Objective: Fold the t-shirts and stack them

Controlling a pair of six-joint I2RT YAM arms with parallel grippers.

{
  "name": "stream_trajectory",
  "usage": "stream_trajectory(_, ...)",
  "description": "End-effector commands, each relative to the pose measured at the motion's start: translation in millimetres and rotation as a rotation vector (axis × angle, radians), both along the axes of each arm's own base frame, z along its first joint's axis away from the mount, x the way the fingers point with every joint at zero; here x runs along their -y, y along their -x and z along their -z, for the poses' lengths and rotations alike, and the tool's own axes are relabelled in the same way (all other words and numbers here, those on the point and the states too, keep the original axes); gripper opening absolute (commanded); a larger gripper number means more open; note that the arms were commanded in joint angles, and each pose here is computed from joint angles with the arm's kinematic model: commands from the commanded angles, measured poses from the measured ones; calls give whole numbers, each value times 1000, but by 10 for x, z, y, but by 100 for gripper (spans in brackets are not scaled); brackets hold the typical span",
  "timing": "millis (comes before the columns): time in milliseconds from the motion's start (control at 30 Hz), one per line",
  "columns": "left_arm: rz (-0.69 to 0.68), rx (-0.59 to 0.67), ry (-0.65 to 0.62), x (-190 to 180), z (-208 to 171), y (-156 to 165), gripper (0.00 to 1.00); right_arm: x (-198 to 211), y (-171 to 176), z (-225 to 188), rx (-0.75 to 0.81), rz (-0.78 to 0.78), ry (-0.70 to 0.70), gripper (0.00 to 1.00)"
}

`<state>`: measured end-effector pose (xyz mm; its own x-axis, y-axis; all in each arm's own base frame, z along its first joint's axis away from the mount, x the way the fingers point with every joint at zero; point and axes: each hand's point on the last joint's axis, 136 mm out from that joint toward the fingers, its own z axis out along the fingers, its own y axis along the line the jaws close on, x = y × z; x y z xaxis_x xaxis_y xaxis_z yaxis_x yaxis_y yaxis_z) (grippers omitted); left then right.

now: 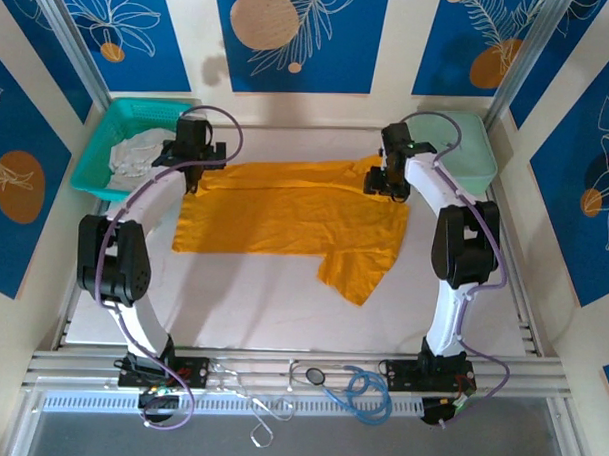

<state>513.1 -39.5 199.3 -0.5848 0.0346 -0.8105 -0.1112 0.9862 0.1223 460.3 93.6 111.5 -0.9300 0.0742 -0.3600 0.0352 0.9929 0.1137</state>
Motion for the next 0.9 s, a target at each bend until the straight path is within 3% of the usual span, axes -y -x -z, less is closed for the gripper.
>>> stream_trajectory(0,61,-1,59,163,-200,97,100,-131,-81,-145,7,-36,-31,56)
stream_trajectory(167,102,-25,91,322,-312,277,100,-331,-445,-166,25,-77,-74,55)
stream_trajectory(433,134,-125,116,531,-143,645,100,-505,-1015,299,-45,-106,-126,48)
stream_trajectory(867,136,-198,104,585,112,922,100,-651,-1091,595,-72,-96,-266,40)
